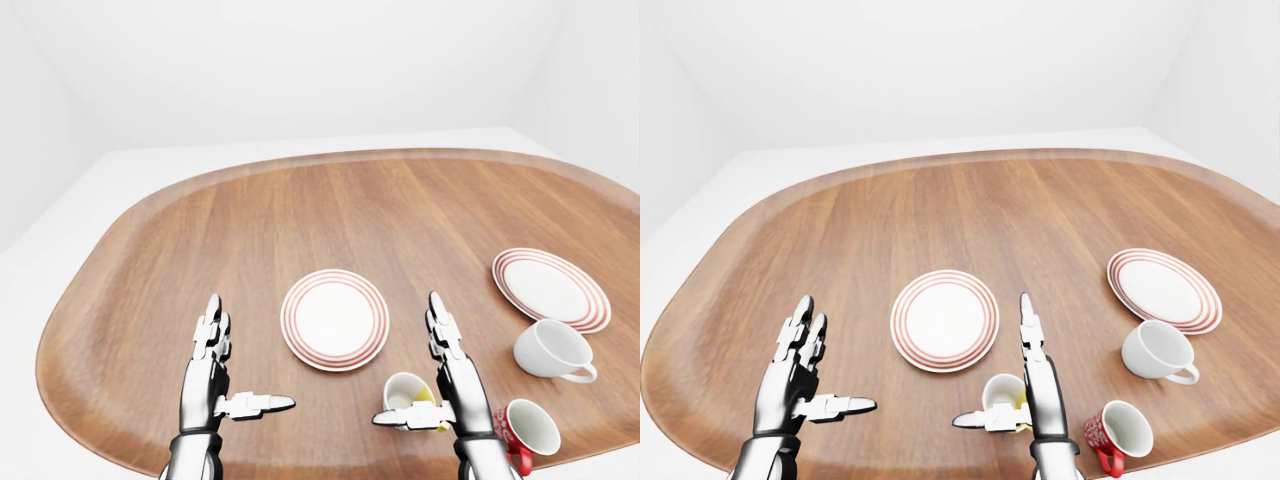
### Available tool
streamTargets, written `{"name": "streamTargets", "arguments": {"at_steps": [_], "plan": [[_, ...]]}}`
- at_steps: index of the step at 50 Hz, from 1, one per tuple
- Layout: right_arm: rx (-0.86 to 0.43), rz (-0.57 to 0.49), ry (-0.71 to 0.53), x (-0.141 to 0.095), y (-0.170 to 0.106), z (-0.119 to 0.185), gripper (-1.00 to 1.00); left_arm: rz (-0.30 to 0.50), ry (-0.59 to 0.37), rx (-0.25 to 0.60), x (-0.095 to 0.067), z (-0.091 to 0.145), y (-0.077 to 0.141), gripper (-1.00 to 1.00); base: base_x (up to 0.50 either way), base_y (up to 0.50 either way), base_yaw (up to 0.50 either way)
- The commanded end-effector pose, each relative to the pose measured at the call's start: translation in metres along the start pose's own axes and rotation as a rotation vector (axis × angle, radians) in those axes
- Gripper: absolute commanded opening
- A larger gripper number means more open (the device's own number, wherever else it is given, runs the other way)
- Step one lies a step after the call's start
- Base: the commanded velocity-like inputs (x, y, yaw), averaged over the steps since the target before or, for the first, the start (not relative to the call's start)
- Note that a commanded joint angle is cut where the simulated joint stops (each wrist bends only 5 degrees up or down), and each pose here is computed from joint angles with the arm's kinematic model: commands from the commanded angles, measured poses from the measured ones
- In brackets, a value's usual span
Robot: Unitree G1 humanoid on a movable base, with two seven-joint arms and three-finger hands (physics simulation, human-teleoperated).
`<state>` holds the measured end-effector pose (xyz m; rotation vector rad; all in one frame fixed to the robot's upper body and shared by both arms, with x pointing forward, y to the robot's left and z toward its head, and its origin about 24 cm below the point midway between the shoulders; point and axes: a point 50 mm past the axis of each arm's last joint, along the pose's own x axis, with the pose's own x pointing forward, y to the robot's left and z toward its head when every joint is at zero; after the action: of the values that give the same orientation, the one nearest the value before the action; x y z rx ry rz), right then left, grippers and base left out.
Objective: Put the red mug on the left plate.
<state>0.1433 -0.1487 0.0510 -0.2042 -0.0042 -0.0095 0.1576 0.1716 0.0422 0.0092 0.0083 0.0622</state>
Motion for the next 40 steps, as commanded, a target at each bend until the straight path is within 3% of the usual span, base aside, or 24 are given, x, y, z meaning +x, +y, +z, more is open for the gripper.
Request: {"name": "streamTargets", "arguments": {"at_steps": [1,8,14,23,32,40], "plan": [[0.002,-0.005,0.001,0.0010,-0.0007,-0.0007,1.00,0.001,0.000,-0.001,-0.0003,0.0000,0.0004,1.00,0.50,-0.05,0.00],[-0.006,-0.021,0.004,0.0033,-0.0010,-0.0025,1.00,0.000,0.001,-0.003,-0.0005,0.0000,0.0006,1.00,0.50,-0.05,0.00],[-0.003,-0.018,0.002,0.0036,-0.0009,-0.0023,1.00,0.000,0.000,-0.002,-0.0002,-0.0001,0.0006,1.00,0.08,-0.01,0.00],[-0.021,-0.037,-0.011,0.0052,-0.0007,-0.0002,1.00,0.000,0.002,-0.002,-0.0001,-0.0004,0.0005,1.00,0.26,0.39,0.00],[-0.020,-0.021,-0.012,0.0058,0.0000,-0.0001,1.00,0.000,0.000,-0.001,0.0007,-0.0004,0.0003,1.00,0.20,0.05,0.00],[-0.035,-0.003,-0.019,0.0054,0.0019,0.0012,1.00,-0.002,0.000,0.000,0.0011,-0.0005,-0.0001,1.00,0.52,0.13,0.00]]}}
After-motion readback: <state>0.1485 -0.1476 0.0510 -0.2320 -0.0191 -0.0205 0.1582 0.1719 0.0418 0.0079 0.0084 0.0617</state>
